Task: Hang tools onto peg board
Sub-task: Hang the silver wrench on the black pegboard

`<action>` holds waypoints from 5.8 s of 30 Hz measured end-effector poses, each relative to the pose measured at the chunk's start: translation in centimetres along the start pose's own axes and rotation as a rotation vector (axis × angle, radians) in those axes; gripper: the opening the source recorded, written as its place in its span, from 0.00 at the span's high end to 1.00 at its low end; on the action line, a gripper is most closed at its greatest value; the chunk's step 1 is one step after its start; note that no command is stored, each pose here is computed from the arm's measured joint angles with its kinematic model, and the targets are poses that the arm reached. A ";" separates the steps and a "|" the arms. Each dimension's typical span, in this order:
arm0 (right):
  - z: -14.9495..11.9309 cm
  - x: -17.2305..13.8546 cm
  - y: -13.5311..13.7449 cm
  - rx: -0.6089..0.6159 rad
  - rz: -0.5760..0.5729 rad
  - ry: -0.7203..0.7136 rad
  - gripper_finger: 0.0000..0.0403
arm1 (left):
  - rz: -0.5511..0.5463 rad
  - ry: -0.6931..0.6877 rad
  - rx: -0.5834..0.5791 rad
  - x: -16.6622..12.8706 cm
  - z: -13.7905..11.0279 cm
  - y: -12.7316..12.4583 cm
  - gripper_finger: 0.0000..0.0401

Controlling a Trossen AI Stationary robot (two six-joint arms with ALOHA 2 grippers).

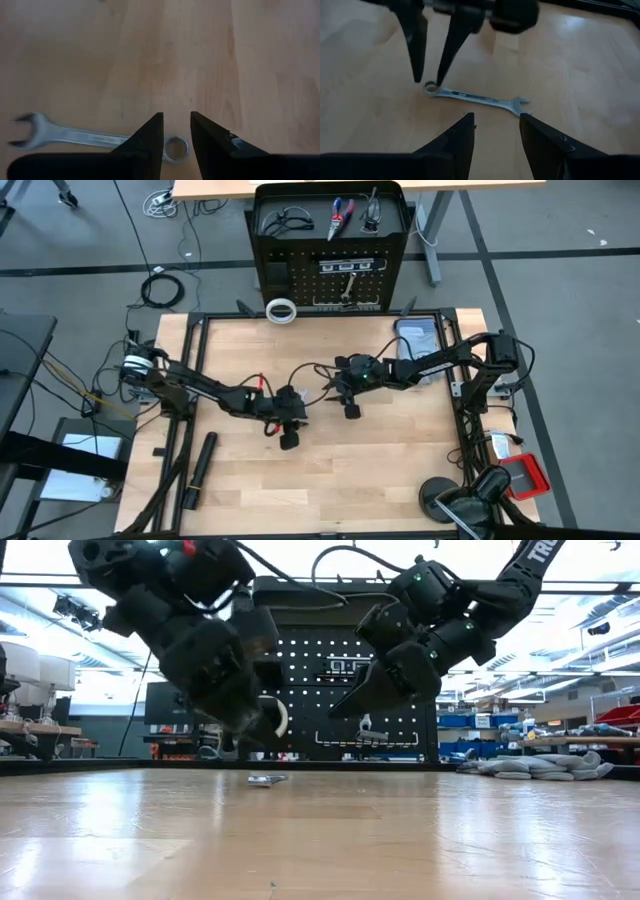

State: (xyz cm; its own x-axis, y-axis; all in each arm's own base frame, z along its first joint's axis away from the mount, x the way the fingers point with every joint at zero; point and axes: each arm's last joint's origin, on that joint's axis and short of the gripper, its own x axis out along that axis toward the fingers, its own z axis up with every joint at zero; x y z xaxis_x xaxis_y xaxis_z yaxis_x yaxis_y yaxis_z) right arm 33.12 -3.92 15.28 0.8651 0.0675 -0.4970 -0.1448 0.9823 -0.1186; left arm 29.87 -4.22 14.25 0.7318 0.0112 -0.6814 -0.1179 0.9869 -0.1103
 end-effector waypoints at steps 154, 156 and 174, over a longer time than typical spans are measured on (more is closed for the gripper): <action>-2.1 9.7 -2.8 -0.076 0.290 0.080 0.70 | 0.082 0.140 0.415 -2.5 -4.5 -1.5 0.92; -2.1 9.7 -2.8 -0.074 0.288 0.085 0.70 | 0.079 0.108 0.391 -2.5 -3.8 -1.8 0.92; -0.4 5.6 -5.2 -0.031 0.073 0.285 0.70 | 0.400 0.099 0.278 -3.1 -2.6 -1.2 0.92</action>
State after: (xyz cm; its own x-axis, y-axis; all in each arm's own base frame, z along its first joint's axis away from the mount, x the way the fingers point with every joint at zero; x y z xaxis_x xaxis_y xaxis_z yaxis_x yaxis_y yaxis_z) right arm 38.58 -8.69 12.77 0.6825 0.0815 -0.7263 -0.2199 0.9706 -0.0977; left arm 26.03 -5.88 14.59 0.5967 0.3960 -0.6979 -0.1828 0.9140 0.3623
